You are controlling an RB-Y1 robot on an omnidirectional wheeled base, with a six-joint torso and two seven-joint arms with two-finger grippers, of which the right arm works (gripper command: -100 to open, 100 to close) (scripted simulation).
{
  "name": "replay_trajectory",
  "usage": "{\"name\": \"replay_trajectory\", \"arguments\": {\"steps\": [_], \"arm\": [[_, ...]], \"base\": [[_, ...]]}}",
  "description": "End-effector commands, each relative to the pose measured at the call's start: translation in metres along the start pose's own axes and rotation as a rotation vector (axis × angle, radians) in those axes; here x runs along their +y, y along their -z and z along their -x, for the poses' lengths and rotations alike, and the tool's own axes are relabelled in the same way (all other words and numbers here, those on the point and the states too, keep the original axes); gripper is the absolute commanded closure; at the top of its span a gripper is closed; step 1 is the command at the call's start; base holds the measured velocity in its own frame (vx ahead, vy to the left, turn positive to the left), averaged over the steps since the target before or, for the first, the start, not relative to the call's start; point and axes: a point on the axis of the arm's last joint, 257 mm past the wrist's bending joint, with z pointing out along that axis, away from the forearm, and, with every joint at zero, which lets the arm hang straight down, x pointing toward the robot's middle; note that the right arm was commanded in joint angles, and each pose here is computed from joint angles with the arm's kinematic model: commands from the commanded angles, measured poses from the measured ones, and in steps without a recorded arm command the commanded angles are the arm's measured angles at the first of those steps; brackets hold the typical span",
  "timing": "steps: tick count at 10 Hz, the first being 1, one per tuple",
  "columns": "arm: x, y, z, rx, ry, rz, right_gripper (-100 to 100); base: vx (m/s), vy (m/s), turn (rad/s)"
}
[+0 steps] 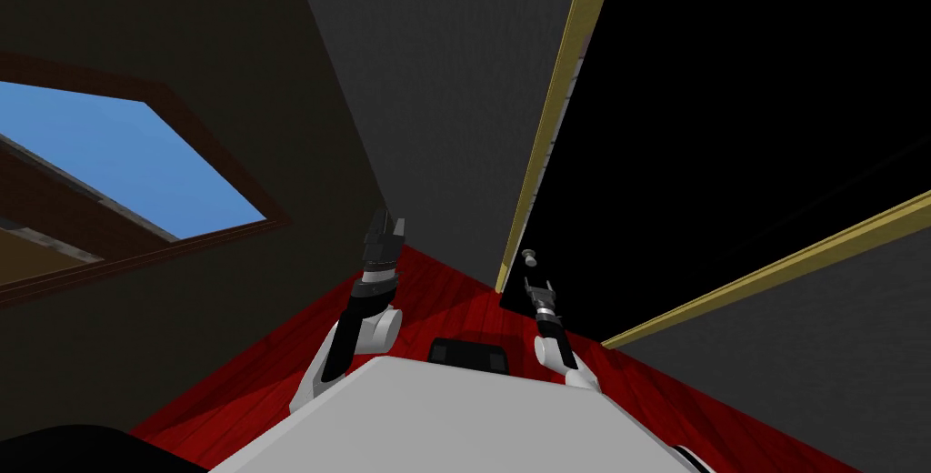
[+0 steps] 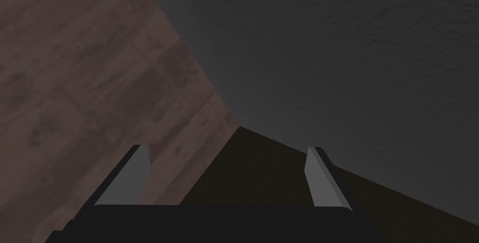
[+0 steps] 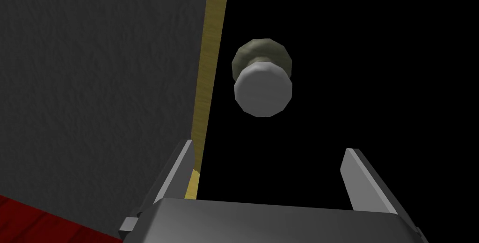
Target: Pull the door open
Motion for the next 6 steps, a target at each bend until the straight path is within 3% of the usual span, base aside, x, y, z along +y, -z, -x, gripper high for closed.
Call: {"name": "replay_trajectory", "arguments": {"steps": [1, 4, 6], "arm": [[-0.0028, -0.0003, -0.0004, -0.002, -0.059, 0.001, -100], [-0.0078, -0.0005, -0.0007, -0.005, -0.155, 0.003, -100], [-0.0082, -0.0004, -0.0008, -0.005, -0.159, 0.004, -100]], "base": [[-0.046, -0.012, 0.016], [-0.057, -0.019, 0.021], [-0.031, -0.013, 0.008]]}}
